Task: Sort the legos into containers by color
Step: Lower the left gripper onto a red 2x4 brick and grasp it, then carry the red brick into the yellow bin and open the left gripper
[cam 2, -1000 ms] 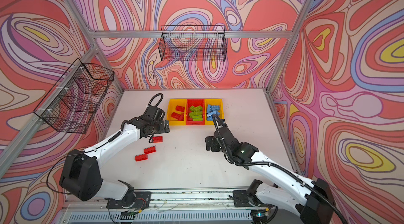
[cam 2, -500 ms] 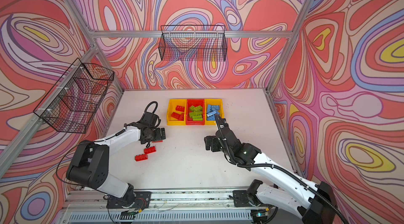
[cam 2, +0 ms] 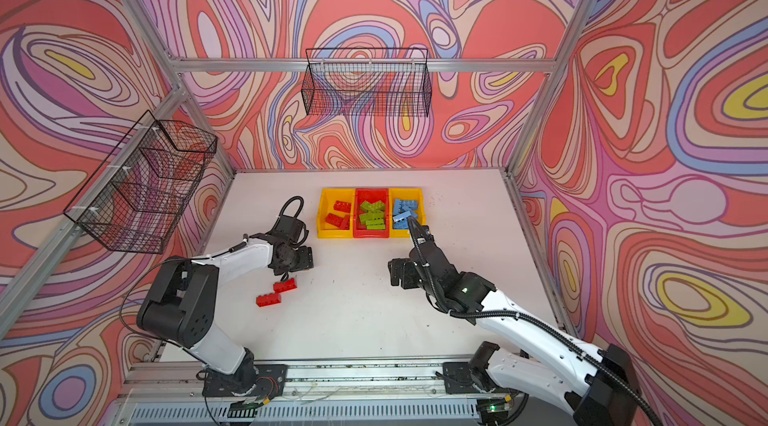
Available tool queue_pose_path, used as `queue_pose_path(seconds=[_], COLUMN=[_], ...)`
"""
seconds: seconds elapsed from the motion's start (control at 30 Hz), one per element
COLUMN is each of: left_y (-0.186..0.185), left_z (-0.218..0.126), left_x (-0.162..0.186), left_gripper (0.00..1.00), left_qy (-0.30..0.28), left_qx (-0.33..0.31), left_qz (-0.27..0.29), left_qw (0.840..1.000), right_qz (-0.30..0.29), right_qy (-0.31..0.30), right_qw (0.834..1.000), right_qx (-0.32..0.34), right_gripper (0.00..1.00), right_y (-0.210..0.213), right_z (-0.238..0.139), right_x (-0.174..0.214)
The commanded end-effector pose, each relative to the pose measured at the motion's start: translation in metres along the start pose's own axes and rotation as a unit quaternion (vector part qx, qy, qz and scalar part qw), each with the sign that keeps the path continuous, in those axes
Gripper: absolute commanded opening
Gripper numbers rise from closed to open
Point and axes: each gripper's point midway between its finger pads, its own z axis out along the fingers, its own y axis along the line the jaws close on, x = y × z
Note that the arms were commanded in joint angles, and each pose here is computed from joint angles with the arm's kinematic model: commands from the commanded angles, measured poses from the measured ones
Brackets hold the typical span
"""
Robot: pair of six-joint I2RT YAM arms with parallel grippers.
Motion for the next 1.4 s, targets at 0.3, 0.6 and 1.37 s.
queue_pose_path(seconds=[0.3, 0.6, 1.37], left_y=[-0.003, -0.062, -0.161], left_z=[-0.018, -0.068, -0.041], left_x=[-0.011, -0.051, -0.161], left_gripper=[0.47, 0.47, 0.82], left_qy=[-0.004, -0.058, -0.082], left_qx=[-0.003, 0.035, 0.023], left_qz=[-0.005, 0.036, 0.092], left_qw=[1.000, 0.997, 0.992], right_qz=[0.004, 0.003, 0.000], right_qy=[-0.010, -0.012, -0.023], right_qw=[1.000, 1.000, 0.999], right_qx=[0.004, 0.000, 0.036], right_gripper=[0.98, 0.98, 0.98], right_y=[-0.004, -0.004, -0.022], right_z=[-0.006, -0.005, -0.016], right_x=[0.000, 0.000, 0.003])
